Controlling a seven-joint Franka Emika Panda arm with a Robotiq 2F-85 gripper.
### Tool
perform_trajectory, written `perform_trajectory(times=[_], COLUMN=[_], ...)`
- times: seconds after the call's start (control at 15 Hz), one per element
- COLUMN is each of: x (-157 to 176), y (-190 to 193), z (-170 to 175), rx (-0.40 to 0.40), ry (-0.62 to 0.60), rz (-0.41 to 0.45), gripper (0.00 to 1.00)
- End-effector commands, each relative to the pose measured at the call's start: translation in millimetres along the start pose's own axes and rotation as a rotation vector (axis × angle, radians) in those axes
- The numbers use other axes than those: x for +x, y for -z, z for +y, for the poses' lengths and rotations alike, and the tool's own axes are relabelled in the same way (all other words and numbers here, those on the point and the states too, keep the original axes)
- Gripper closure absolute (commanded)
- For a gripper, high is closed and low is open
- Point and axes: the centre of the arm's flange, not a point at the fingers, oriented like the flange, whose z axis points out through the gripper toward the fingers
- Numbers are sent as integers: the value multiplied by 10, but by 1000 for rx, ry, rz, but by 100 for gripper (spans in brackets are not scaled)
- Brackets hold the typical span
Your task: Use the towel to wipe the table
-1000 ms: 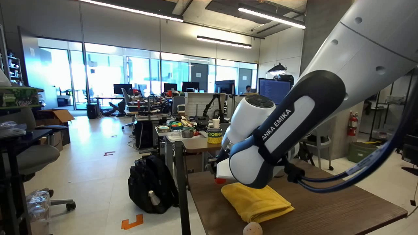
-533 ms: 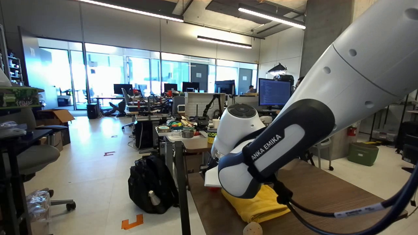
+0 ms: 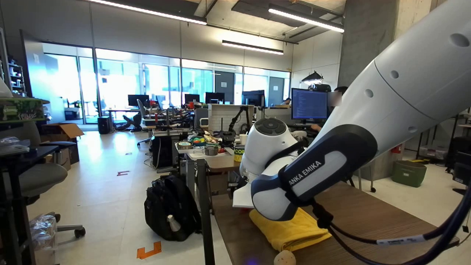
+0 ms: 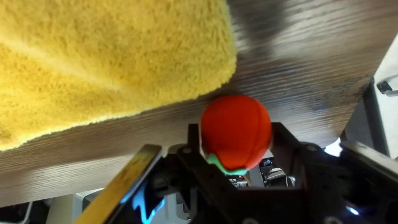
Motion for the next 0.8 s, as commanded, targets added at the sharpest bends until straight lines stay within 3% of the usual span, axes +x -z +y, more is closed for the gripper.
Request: perform_trajectory(times=[0.0,0.07,0.27,0.73], x=[214,266,457,668], y=[10,62,259,582], z=[79,152,380,873], rx=[-7,-7,3,46], ry=[2,0,20,286], rz=[-12,-14,-34,-265], gripper=[8,1,0,0])
